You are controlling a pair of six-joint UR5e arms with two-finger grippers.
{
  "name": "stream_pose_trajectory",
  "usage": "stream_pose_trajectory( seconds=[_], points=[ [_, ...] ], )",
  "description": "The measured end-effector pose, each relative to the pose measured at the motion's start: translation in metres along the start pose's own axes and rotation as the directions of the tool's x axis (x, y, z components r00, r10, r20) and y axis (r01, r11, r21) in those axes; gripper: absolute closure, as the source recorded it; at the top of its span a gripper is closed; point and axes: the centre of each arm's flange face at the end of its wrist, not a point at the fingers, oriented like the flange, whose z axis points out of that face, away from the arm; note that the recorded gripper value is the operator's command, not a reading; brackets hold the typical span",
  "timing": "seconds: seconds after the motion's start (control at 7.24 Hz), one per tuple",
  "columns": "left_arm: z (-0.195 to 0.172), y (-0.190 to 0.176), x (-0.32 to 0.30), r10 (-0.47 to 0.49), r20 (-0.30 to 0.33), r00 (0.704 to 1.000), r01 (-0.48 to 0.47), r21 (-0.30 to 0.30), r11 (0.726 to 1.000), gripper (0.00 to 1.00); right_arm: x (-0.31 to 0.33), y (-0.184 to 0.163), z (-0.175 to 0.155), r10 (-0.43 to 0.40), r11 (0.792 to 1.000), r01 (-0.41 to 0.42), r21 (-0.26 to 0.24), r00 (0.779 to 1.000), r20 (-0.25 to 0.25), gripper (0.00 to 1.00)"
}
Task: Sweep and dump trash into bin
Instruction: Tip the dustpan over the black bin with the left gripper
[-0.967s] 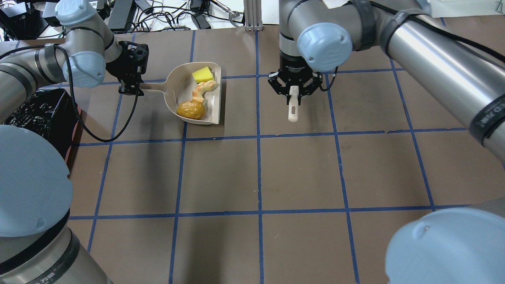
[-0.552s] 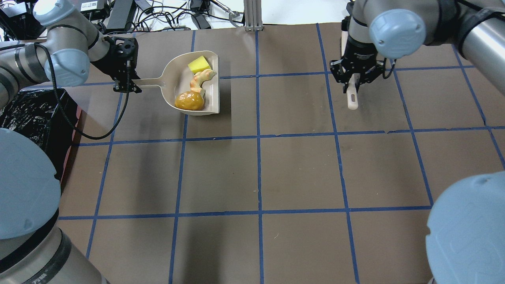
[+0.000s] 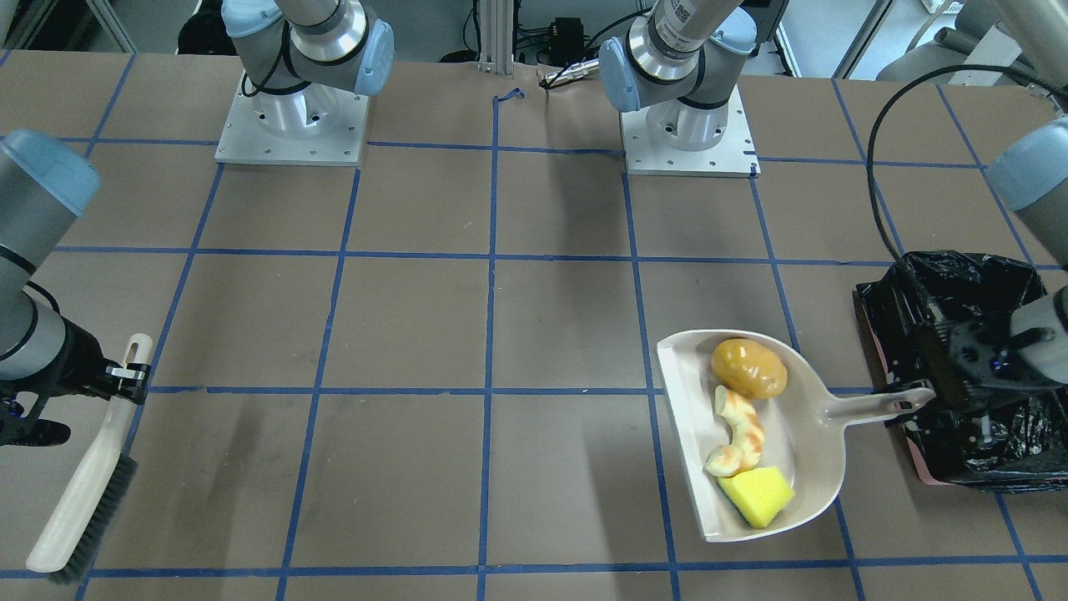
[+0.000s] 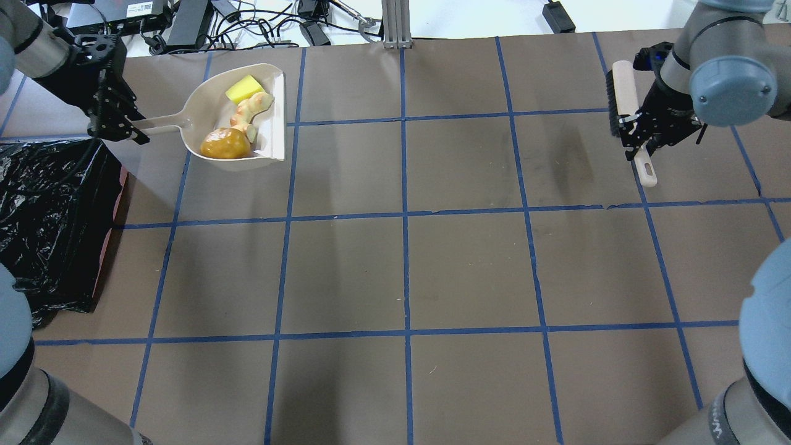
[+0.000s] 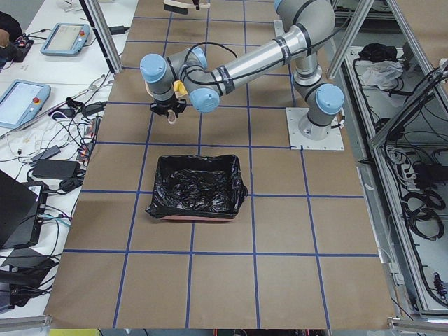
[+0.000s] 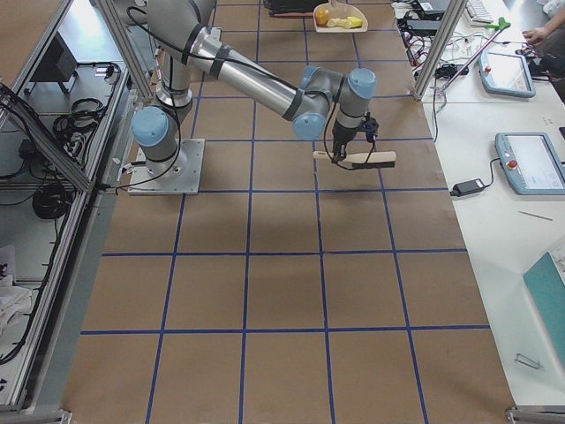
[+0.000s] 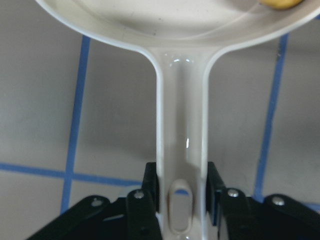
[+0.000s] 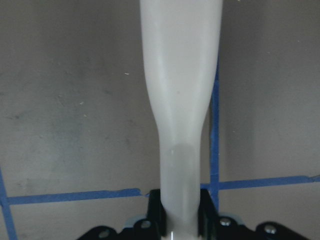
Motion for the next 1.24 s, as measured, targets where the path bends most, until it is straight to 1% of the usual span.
stream_pose_trajectory(
  seconds=[0.14, 0.28, 0.41, 0.69, 0.83, 0.97, 1.1, 1.24],
  points=[
    [-0.021, 0.034, 0.011, 0.000, -0.008, 1.000, 0.000, 0.004, 1.000, 1.00, 0.019, 0.006, 0.011, -0.004, 1.000, 0.004, -0.013, 1.000, 0.009, 1.00],
    [-0.038, 0.077, 0.023, -0.005, -0.005, 1.000, 0.004, -0.006, 1.000, 1.00, 0.030, 0.010, 0.020, -0.017, 0.999, 0.018, -0.037, 1.000, 0.020, 1.00],
    [-0.050, 0.128, 0.037, -0.023, 0.003, 1.000, 0.024, -0.014, 1.000, 1.00, 0.034, 0.011, 0.026, -0.028, 0.998, 0.029, -0.061, 0.999, 0.031, 1.00],
    [-0.070, 0.234, 0.070, -0.052, 0.041, 0.998, 0.052, -0.015, 0.999, 1.00, 0.038, 0.003, 0.037, -0.046, 0.995, 0.050, -0.090, 0.998, 0.043, 1.00],
    [-0.085, 0.271, 0.081, -0.028, 0.066, 0.997, 0.031, -0.044, 0.999, 1.00, 0.040, -0.005, 0.045, -0.049, 0.992, 0.055, -0.116, 0.997, 0.054, 1.00],
    [-0.100, 0.296, 0.083, 0.020, 0.080, 0.997, -0.012, -0.103, 0.995, 1.00, 0.040, -0.011, 0.047, -0.043, 0.989, 0.051, -0.142, 0.997, 0.061, 1.00],
    [-0.108, 0.320, 0.085, 0.044, 0.086, 0.995, -0.030, -0.167, 0.986, 1.00, 0.036, -0.014, 0.047, -0.028, 0.986, 0.036, -0.163, 0.998, 0.051, 1.00],
    [-0.113, 0.345, 0.090, 0.042, 0.101, 0.994, -0.019, -0.219, 0.976, 1.00, 0.029, -0.015, 0.045, -0.014, 0.984, 0.019, -0.177, 1.000, 0.028, 1.00]
  ],
)
